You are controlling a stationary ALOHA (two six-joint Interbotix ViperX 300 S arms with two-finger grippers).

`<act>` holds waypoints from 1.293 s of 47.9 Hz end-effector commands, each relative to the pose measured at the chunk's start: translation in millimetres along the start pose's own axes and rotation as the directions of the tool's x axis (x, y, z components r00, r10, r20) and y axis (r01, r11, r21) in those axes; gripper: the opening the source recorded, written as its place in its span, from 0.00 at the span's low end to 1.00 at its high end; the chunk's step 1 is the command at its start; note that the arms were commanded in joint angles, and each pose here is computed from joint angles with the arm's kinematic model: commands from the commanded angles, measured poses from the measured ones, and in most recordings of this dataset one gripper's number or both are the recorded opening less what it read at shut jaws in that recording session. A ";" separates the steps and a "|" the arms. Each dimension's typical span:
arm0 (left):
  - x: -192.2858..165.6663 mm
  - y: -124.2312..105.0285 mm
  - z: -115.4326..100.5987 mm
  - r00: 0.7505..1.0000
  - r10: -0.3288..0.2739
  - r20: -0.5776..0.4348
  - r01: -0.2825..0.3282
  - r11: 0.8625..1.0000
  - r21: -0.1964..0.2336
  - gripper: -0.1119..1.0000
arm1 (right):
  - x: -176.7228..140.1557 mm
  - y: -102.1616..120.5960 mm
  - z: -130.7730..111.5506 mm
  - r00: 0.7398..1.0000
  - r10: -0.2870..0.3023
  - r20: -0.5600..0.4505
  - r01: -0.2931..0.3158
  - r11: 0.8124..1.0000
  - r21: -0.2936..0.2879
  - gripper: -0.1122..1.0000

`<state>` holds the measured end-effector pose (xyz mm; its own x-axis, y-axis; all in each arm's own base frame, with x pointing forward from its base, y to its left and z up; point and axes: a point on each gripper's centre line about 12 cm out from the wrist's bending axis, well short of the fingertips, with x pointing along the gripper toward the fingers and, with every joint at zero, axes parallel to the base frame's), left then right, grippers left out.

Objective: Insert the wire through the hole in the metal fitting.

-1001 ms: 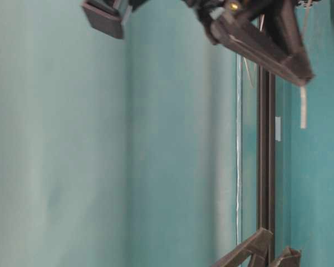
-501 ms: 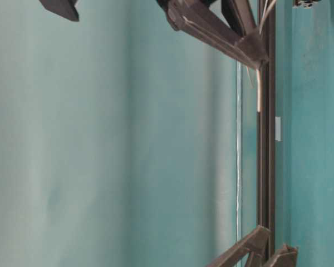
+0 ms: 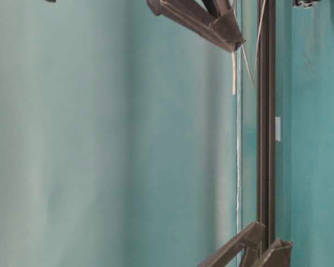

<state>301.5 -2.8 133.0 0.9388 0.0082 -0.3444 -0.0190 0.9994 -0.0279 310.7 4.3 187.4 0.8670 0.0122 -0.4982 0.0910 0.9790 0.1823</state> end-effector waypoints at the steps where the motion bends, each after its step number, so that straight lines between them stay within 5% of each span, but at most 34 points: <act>1: 0.6 -1.7 10.9 0.999 -0.005 0.037 0.005 1.000 -0.002 0.52 | -4.0 1.6 5.9 0.999 0.012 0.052 -0.012 1.000 0.010 0.10; 22: -5.2 -7.9 17.8 0.998 -0.025 0.064 0.028 0.999 -0.042 0.52 | -17.3 18.4 -33.1 0.990 0.067 0.122 -0.084 0.986 0.144 0.10; 45: -8.3 -37.1 10.4 0.985 -0.118 0.124 0.132 0.985 -0.115 0.52 | 1.1 54.0 -42.9 0.974 0.139 0.178 -0.165 0.976 0.144 0.10; 62: -0.1 -49.1 1.0 0.980 -0.152 0.131 0.168 0.977 -0.128 0.52 | 13.8 78.2 -60.0 0.977 0.034 0.211 -0.066 0.987 0.148 0.10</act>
<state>298.1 -47.6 129.4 0.9602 -0.1291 -0.2479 0.0794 0.9764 -0.2007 296.2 84.8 135.6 0.9426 0.0189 -0.3335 0.0961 0.9408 0.3251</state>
